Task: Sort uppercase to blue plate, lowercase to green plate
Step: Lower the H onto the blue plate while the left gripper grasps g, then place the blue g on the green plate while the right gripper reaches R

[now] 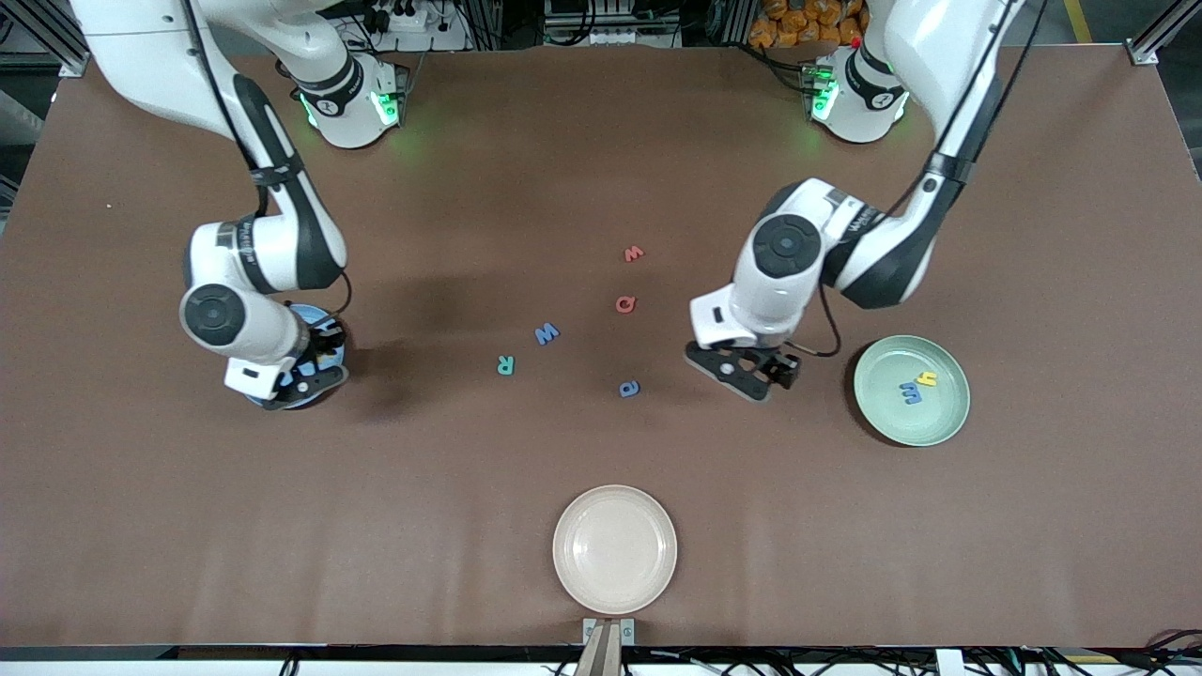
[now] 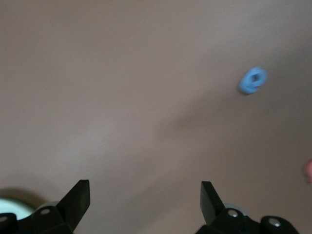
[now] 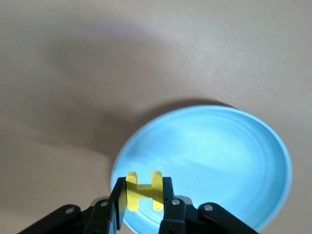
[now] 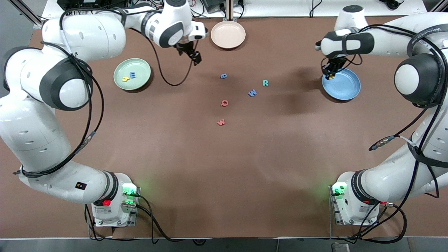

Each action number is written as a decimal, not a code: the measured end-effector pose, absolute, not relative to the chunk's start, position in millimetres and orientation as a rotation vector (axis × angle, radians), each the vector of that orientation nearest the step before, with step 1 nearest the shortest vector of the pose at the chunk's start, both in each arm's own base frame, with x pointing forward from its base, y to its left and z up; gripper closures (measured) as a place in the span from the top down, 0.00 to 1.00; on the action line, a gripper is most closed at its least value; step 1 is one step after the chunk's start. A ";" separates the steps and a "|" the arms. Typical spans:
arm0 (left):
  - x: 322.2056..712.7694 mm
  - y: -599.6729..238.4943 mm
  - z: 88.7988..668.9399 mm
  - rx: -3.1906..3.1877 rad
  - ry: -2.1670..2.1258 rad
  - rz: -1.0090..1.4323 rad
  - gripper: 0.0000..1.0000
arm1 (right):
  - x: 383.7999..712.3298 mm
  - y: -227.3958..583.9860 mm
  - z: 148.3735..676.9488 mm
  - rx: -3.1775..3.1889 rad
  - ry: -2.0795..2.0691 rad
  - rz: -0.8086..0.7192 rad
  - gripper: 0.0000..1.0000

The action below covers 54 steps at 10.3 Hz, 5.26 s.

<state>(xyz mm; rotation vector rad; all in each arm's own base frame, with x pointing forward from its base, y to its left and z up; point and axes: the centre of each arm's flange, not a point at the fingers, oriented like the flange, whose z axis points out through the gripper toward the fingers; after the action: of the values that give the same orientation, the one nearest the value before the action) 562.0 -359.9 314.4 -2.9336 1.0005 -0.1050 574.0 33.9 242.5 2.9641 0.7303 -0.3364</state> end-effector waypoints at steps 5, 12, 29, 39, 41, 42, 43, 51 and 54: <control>559.1 -416.6 269.4 -3.003 1.030 -0.040 1.00 | 557.1 -28.0 208.9 2.994 0.767 -0.380 0.33; 537.1 -467.7 205.3 -2.937 1.363 -0.167 1.00 | 530.9 -38.8 184.8 3.072 0.706 -0.527 0.34; 569.8 -464.8 174.7 -2.706 1.738 -0.335 0.87 | 552.9 -30.3 210.3 3.099 0.548 -0.639 0.64; 583.1 -456.9 176.4 -2.718 1.708 -0.346 0.28 | 543.8 206.3 234.0 3.187 -0.076 -0.527 0.62; 610.0 -415.0 192.3 -2.752 1.615 -0.234 0.28 | 537.3 243.9 233.3 3.201 -0.172 -0.443 0.62; 624.2 -386.7 212.8 -2.769 1.554 -0.139 0.28 | 535.1 260.1 231.3 3.213 -0.229 -0.396 0.62; 637.7 -352.5 237.0 -2.787 1.486 -0.046 0.28 | 533.1 273.6 227.0 3.220 -0.274 -0.354 0.62; 633.2 -43.4 203.0 -2.895 1.137 0.423 0.28 | 544.2 325.1 196.1 3.223 -0.319 -0.218 0.63; 628.8 -35.8 197.5 -2.899 1.126 0.410 0.39 | 546.2 325.5 180.4 3.228 -0.309 -0.173 0.62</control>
<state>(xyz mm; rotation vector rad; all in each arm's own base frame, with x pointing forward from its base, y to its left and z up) 628.8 -35.8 197.5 -2.8992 1.1257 0.4100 546.2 325.5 180.4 3.2278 -0.3089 -0.1725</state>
